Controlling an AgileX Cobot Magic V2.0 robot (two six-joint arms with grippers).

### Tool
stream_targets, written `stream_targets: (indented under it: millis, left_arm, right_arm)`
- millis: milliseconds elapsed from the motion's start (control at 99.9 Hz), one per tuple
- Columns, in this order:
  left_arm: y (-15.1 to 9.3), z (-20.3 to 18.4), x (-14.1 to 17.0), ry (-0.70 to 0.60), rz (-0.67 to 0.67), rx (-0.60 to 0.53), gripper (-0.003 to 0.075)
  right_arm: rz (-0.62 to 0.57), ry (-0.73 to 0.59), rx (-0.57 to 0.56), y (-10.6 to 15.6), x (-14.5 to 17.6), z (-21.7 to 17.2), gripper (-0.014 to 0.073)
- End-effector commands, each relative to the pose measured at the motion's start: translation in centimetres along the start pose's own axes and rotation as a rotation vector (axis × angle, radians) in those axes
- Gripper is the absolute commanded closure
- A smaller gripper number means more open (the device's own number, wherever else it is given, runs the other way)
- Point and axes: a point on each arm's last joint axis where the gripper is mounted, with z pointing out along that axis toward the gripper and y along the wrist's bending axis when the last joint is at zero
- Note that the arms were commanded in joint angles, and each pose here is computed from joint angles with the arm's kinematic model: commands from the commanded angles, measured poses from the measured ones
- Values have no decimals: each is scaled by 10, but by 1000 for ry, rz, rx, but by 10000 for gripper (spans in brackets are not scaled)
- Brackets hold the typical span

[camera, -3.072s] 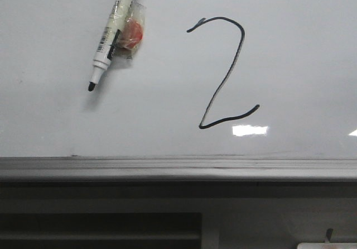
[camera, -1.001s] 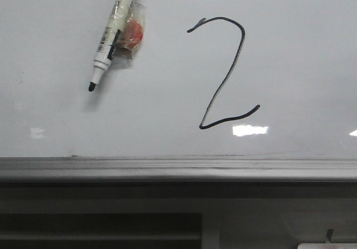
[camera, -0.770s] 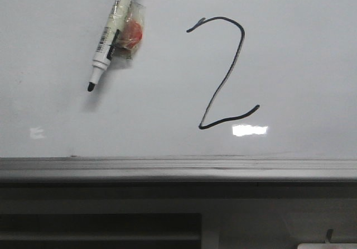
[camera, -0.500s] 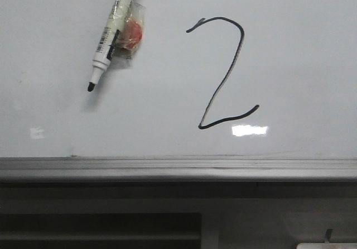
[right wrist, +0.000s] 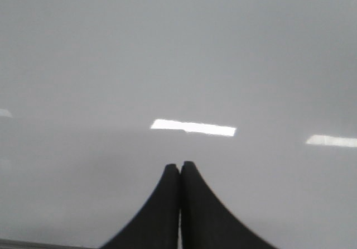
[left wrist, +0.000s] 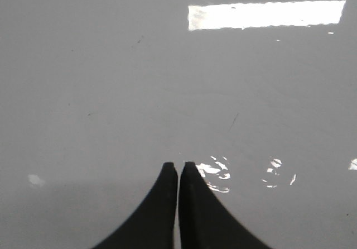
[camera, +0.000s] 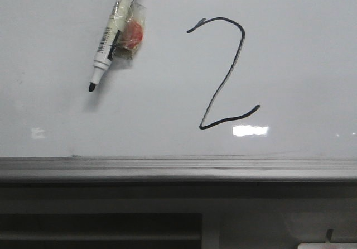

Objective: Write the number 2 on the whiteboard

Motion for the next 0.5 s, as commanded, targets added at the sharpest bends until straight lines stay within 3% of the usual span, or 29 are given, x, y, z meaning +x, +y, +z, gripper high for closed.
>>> stream_targets:
  millis: [0, 490]
  left_arm:
    - [1, -2, -4, -85, -14, -13, 740]
    - [1, -2, -4, -85, -14, -13, 740]
  right_arm:
    - [-26, -59, 19, 0, 1, 0, 655]
    - [-26, -76, 22, -1, 0, 0, 655]
